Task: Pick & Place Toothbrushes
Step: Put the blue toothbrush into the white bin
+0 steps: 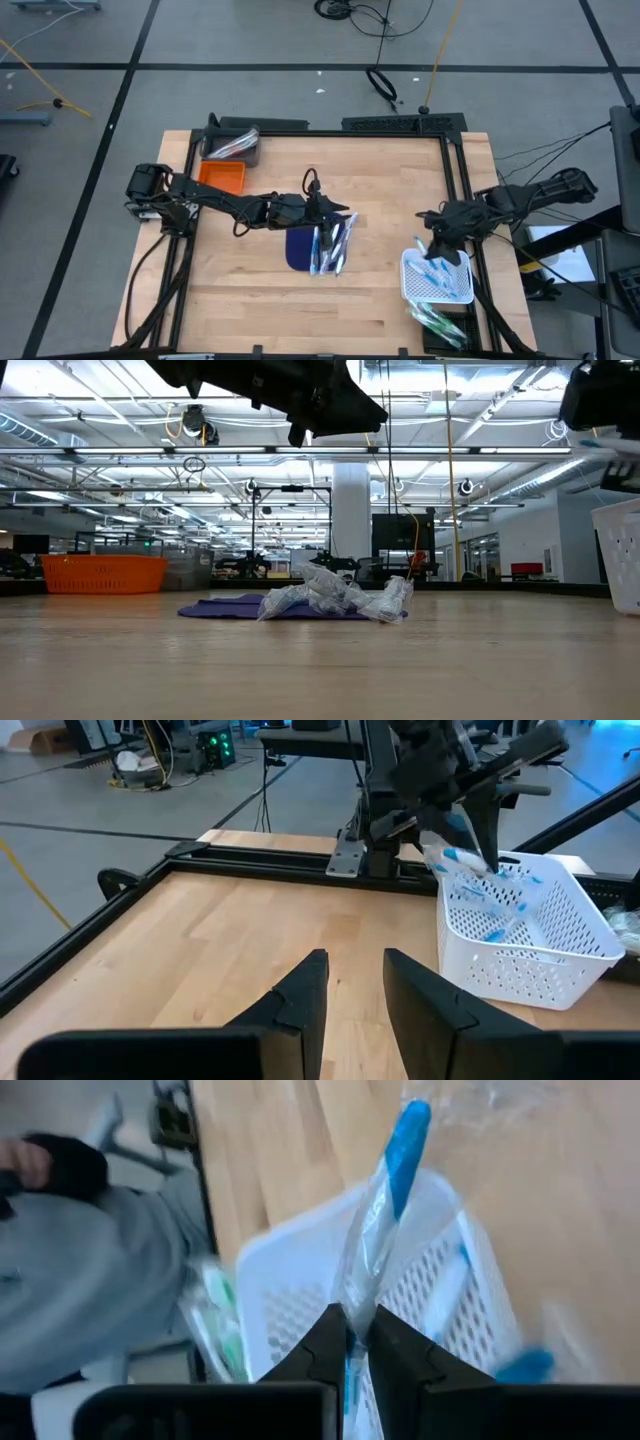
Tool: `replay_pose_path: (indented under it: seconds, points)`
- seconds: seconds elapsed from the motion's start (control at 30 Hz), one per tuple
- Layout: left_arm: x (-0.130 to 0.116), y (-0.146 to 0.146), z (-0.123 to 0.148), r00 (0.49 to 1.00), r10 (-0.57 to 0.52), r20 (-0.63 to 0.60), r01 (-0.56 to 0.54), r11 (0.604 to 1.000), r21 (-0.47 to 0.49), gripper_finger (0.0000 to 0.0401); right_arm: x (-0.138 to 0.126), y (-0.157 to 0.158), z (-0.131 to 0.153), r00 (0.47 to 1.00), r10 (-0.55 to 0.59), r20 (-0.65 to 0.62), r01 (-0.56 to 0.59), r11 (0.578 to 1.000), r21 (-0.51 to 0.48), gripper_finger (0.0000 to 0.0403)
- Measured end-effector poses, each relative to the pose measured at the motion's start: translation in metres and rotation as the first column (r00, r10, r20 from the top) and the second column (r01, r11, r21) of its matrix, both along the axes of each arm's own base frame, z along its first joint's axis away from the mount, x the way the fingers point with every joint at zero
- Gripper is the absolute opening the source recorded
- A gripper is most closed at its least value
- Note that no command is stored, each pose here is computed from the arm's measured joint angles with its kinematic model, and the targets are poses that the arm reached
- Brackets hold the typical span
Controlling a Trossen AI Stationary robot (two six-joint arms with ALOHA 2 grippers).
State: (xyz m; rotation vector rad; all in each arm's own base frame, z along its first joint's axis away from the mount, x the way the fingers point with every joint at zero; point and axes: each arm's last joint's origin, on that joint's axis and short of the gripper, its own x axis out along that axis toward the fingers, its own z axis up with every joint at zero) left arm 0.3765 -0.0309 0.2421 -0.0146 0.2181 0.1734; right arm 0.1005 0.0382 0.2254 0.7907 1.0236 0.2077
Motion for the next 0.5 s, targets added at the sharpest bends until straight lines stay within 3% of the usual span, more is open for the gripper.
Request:
replay_pose_path:
  seconds: [0.13,0.27,0.5]
  points:
    - [0.0000,0.0000,-0.0001,1.000,0.000,0.000,0.000,1.000,0.000,0.0104,-0.0053,0.0009,-0.0039,0.996,0.004,-0.084,-0.002,1.000,0.013,0.0018]
    - [0.0000,0.0000,0.0000,1.000,0.000,0.000,0.000,1.000,0.000,0.0104,-0.0052,0.0018,-0.0036,0.996,-0.008,-0.092,0.010,1.000,0.026,0.0024]
    - [-0.0004,0.0000,-0.0016,1.000,0.000,-0.016,0.000,1.000,0.002,0.0104,-0.0050,0.0017,-0.0035,0.996,-0.011,-0.089,0.013,1.000,0.025,0.0108]
